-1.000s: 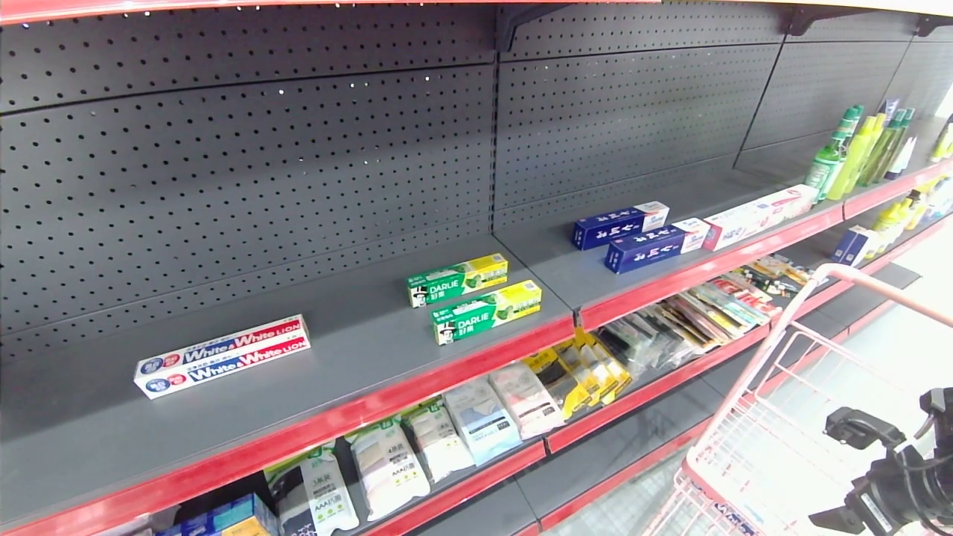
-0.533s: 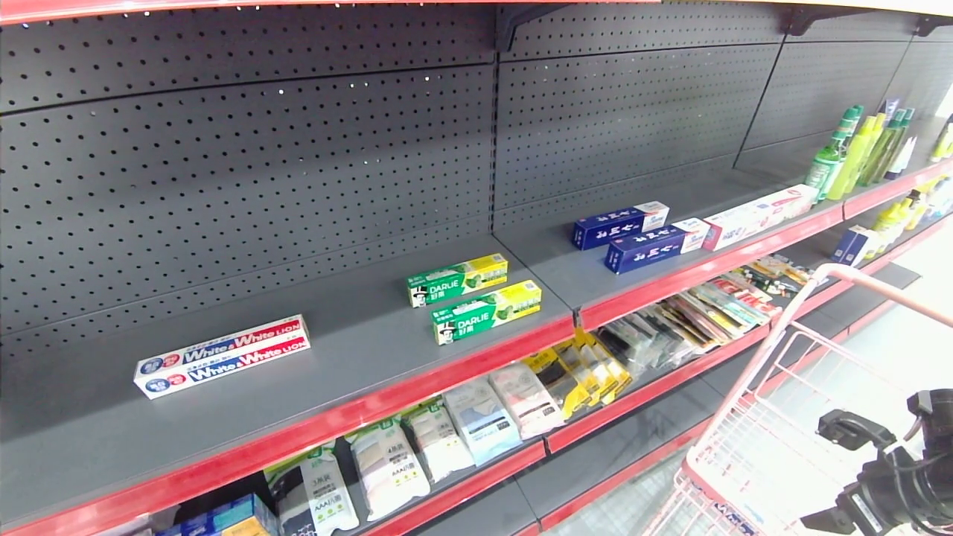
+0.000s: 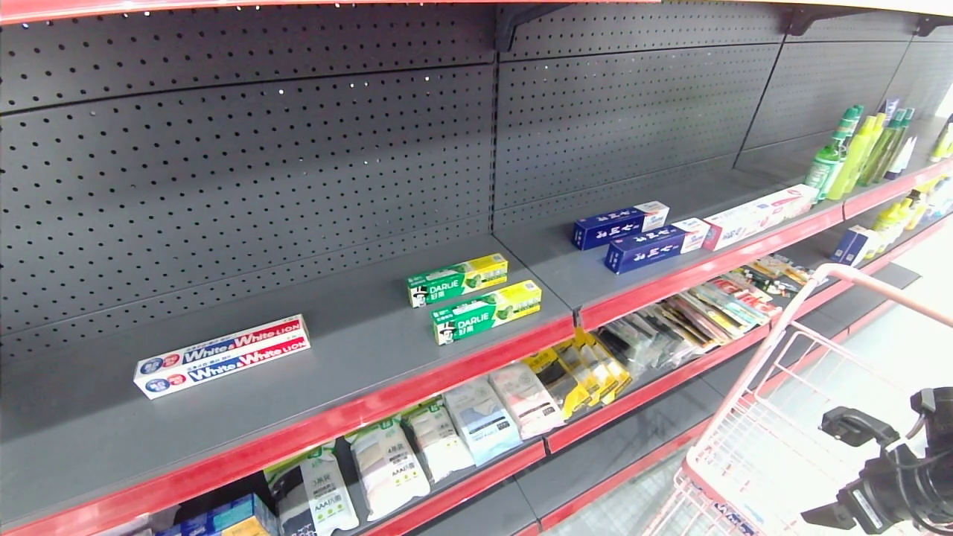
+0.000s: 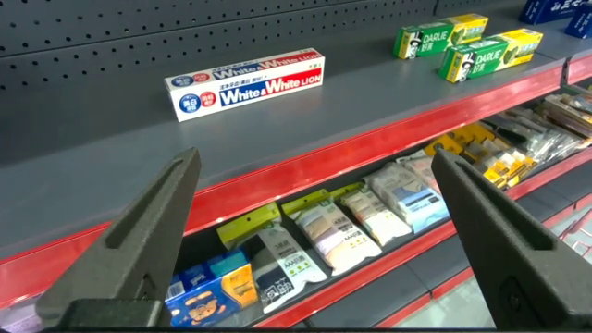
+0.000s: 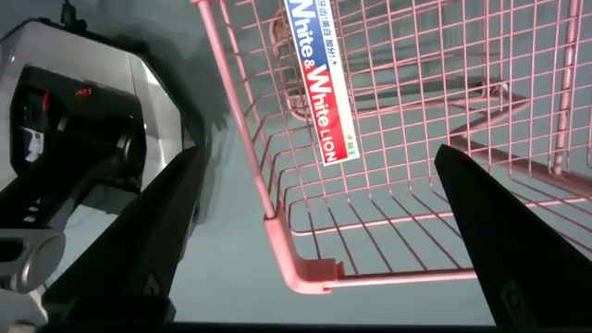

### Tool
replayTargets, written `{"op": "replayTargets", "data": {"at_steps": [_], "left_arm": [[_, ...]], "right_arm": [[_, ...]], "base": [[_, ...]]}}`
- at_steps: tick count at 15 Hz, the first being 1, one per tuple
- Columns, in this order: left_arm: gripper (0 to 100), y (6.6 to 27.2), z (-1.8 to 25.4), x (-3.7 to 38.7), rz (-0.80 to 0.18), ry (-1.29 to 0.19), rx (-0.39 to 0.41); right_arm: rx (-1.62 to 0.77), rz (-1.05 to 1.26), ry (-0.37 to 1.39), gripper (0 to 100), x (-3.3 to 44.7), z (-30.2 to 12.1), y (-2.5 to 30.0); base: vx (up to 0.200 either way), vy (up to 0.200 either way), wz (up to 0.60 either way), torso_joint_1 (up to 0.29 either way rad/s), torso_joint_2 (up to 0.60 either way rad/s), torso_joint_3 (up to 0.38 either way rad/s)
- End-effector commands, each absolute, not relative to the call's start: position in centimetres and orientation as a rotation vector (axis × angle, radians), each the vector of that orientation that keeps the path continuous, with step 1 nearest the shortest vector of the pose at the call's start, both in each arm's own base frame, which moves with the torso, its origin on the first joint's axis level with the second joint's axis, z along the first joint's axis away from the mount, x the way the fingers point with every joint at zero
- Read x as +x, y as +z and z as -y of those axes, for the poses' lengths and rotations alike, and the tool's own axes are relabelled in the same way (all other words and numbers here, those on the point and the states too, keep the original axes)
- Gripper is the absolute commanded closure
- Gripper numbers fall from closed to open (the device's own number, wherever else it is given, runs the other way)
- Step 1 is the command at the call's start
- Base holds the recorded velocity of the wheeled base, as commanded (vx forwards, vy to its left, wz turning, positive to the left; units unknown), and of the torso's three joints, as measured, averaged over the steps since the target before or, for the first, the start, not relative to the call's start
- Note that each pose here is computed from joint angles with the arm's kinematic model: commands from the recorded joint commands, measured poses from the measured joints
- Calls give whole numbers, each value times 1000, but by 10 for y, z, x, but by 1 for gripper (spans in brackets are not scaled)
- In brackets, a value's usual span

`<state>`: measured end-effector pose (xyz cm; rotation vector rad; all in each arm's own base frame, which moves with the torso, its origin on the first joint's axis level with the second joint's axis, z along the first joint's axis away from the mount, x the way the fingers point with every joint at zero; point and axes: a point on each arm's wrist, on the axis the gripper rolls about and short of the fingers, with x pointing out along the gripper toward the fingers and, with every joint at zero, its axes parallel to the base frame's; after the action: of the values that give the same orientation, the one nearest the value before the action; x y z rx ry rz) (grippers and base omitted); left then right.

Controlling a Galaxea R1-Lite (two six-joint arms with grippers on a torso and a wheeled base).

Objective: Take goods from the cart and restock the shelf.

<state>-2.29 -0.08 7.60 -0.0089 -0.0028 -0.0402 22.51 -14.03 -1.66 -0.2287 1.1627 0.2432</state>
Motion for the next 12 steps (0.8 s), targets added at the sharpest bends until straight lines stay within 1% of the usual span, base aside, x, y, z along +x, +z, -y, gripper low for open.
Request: {"op": "replayTargets", "data": {"at_steps": [1,4,12], "left_arm": [[0,76,1,-23,3,-40,-9],[0,76,1,-23,3,-40,-9],[0,76,1,-23,3,-40,-9]], "right_arm": [[-227,-1160,239,0,227,141,-17],[-227,-1158,236,0,227,142,-17],[-222,-1129,175,0,222,155,-7]], "base": [[0,0,0,0,0,0],[0,0,0,-32,68,45],[0,0,0,-146,325,173]]}}
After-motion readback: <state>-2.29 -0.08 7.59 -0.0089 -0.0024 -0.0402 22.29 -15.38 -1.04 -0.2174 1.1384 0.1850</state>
